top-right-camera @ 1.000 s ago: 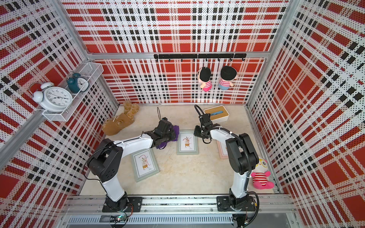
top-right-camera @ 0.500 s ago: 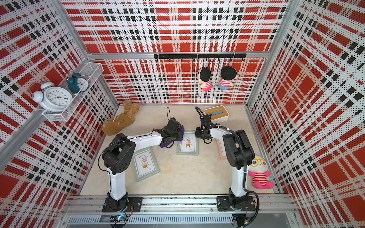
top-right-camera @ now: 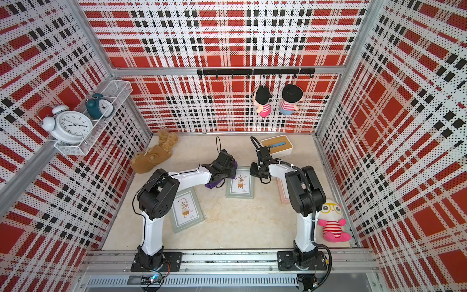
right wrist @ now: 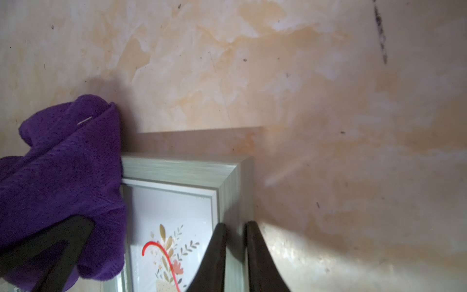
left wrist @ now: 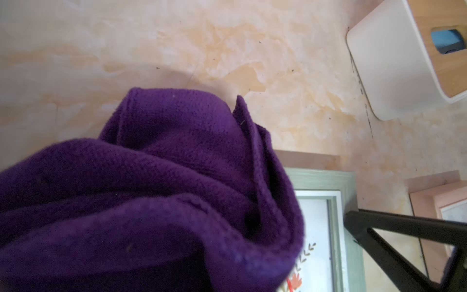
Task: Wipe the picture frame with a cloth
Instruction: Wipe the dirt from the picture frame.
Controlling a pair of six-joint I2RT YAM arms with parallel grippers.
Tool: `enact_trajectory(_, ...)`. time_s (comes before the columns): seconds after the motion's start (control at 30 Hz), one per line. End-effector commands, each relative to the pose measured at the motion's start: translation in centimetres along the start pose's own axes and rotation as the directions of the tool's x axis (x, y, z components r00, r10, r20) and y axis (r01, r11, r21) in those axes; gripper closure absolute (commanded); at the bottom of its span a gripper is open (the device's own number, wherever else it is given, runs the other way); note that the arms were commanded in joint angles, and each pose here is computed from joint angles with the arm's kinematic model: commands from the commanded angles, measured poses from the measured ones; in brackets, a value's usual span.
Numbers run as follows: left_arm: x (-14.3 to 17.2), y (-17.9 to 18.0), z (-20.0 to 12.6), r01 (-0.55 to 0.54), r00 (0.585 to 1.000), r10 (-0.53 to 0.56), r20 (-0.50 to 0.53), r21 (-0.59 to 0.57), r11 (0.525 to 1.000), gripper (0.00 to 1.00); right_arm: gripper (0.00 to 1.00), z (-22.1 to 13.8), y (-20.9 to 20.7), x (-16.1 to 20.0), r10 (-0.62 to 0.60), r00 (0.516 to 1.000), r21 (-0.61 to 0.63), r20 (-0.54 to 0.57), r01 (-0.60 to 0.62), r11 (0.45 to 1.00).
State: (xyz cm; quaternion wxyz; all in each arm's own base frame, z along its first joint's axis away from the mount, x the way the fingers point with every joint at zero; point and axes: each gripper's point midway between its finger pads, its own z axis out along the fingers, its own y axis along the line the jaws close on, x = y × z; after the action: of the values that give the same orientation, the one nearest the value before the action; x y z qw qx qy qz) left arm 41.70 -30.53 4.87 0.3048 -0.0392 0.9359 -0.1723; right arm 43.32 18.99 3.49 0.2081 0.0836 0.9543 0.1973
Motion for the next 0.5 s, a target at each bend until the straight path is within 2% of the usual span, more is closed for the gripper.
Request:
enact_trajectory(0.0, 8.2, 2.9, -1.5, -0.050, 0.981, 0.026, -0.192, -0.122, 0.991, 1.00, 0.83, 2.0, -3.2, 3.3, 0.048, 0.995, 0.093, -0.088, -0.040, 0.995)
enact_trajectory(0.1, 11.1, 3.0, -3.2, -0.059, 0.975, 0.027, -0.219, -0.139, 0.989, 1.00, 0.84, 2.2, -3.2, 3.4, 0.056, 0.994, 0.088, -0.090, -0.048, 0.995)
enact_trajectory(0.23, 13.0, 2.6, -3.8, -0.100, 0.966, 0.060, -0.250, -0.151, 0.983, 1.00, 0.84, 2.1, -3.2, 3.5, 0.061, 0.994, 0.088, -0.088, -0.054, 0.995)
enact_trajectory(0.33, 11.1, 3.3, -3.0, -0.084, 0.975, 0.045, -0.219, -0.169, 0.982, 1.00, 0.84, 2.1, -3.4, 3.5, 0.062, 0.994, 0.096, -0.086, -0.053, 0.994)
enact_trajectory(0.47, 4.5, 2.9, -1.7, -0.042, 0.993, 0.027, -0.117, -0.125, 0.991, 1.00, 0.84, 2.2, -3.5, 3.6, 0.063, 0.994, 0.101, -0.088, -0.054, 0.993)
